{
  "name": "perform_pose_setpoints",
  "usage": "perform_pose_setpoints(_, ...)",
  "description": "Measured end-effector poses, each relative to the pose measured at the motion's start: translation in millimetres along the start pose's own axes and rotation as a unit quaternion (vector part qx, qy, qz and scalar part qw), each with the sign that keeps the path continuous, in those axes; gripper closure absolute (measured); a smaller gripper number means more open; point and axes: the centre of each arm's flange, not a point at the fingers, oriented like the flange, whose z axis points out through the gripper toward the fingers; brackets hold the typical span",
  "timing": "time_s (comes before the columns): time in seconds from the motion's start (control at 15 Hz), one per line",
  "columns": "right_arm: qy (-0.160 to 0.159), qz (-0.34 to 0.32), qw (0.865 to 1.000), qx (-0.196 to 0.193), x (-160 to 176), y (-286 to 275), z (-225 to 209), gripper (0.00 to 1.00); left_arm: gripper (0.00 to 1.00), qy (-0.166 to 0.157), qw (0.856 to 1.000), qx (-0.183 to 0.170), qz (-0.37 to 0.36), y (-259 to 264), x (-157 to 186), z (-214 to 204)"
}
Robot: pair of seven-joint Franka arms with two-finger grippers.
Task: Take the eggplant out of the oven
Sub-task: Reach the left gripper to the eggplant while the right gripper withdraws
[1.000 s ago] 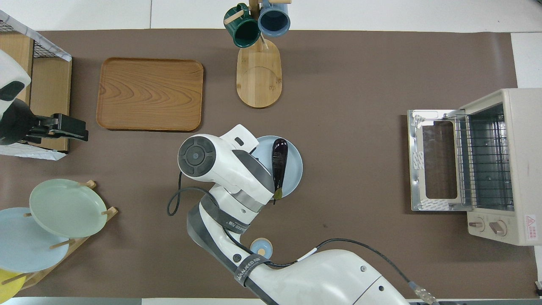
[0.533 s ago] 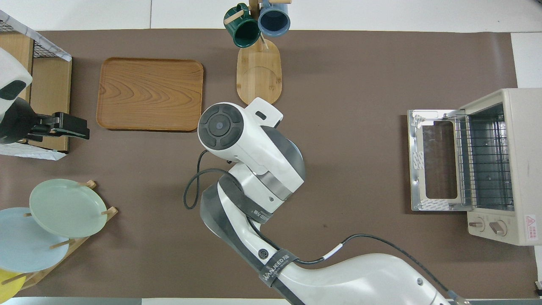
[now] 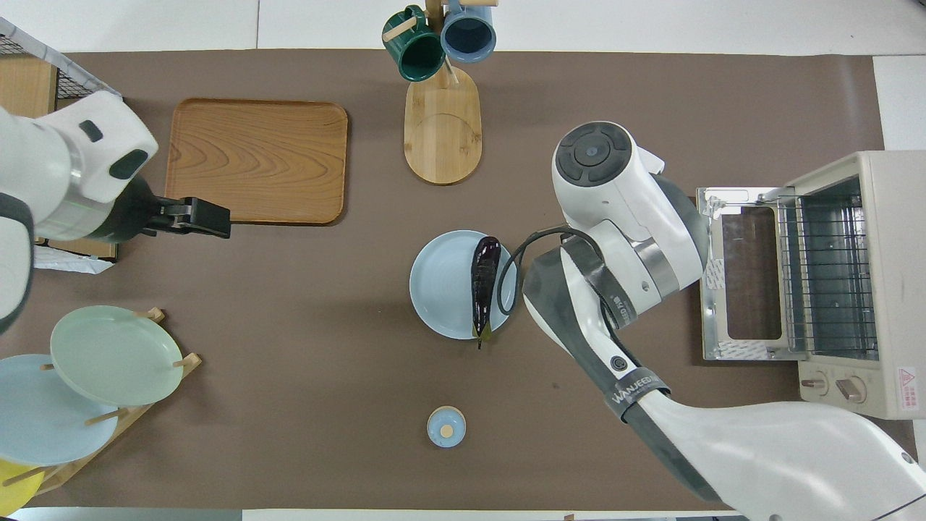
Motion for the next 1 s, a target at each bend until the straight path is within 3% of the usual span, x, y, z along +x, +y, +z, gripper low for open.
perform_pose_setpoints(0.4,-0.005,0.012,1.000,-0.009,-22.2,67.6,94.9,0.99,0.00,0.005,0.999,-0.020,-0.025,159.7,5.4,102.3)
perform_pose_setpoints(1.0,-0.010,-0.005,1.000,-0.024,-36.0,81.7,107.9,0.99,0.00,0.010,0.999,-0.031,-0.007,263.8,-26.5,225.3)
